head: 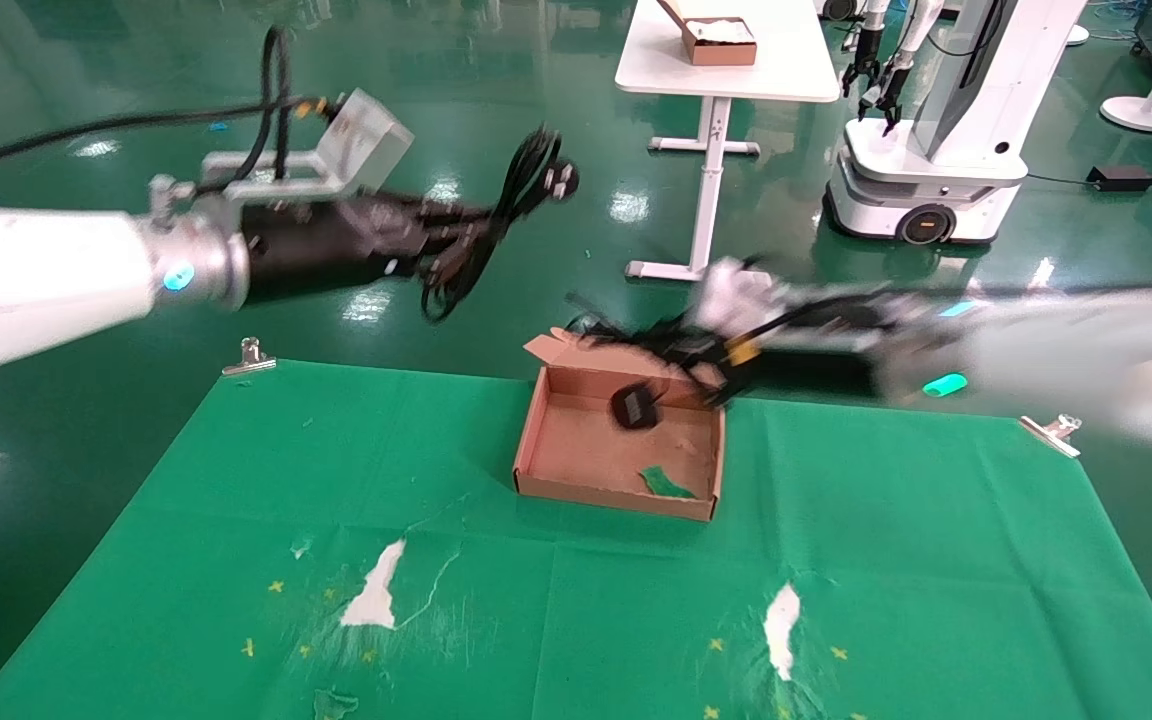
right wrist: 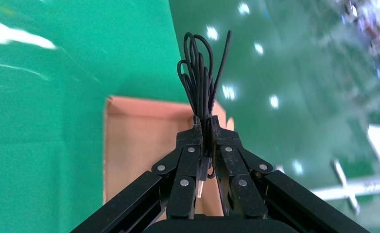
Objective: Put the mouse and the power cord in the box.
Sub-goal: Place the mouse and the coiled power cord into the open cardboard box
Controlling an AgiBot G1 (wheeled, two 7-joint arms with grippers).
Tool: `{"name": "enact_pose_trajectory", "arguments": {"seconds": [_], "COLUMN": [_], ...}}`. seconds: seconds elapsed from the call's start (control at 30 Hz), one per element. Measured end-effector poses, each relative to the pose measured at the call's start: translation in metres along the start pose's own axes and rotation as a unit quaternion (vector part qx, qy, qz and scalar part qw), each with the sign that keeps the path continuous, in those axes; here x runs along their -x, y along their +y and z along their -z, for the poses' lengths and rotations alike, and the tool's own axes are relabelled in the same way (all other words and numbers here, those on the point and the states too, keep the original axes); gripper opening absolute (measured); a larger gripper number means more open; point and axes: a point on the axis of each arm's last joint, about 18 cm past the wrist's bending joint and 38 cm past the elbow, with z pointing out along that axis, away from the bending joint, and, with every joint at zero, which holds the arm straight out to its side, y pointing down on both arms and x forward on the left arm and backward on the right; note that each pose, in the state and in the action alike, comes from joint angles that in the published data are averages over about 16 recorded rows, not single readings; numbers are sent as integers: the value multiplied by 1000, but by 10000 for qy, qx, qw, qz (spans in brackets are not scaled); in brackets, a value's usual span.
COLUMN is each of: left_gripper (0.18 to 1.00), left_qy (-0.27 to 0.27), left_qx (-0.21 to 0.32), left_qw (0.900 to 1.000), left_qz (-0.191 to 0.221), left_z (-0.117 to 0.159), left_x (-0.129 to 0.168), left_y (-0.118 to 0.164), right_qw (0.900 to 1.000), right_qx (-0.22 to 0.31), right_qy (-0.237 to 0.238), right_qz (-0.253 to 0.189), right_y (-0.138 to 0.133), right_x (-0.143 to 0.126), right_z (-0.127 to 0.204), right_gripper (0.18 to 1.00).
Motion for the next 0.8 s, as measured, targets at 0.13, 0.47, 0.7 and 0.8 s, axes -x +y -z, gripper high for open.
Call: {"name": "enact_pose_trajectory", "arguments": {"seconds": [0.13,0.47,0.7,0.8], "left_gripper": [262,262,262,262], "left_qy": [-76,225,496,568], "left_qx": [-58,113,304,387], "left_qw": [9998,9976,9933,9910], "left_qz": [-168,-644,-998,-1146], "left_z": [-6,10,7,-3], "left_x": [3,1,-10,-17], "left_y": [-14,-6,1,2], "right_qw": [9995,9956,9941,9936], "right_qx": [285,686,660,677], "right_qy": [94,263,302,365], "right_qz": [-115,-579,-810,-831], "right_y": [10,36,39,40], "right_x": [25,64,67,63], "right_z": [-35,-64,-65,-63], "right_gripper": [206,206,215,224]}}
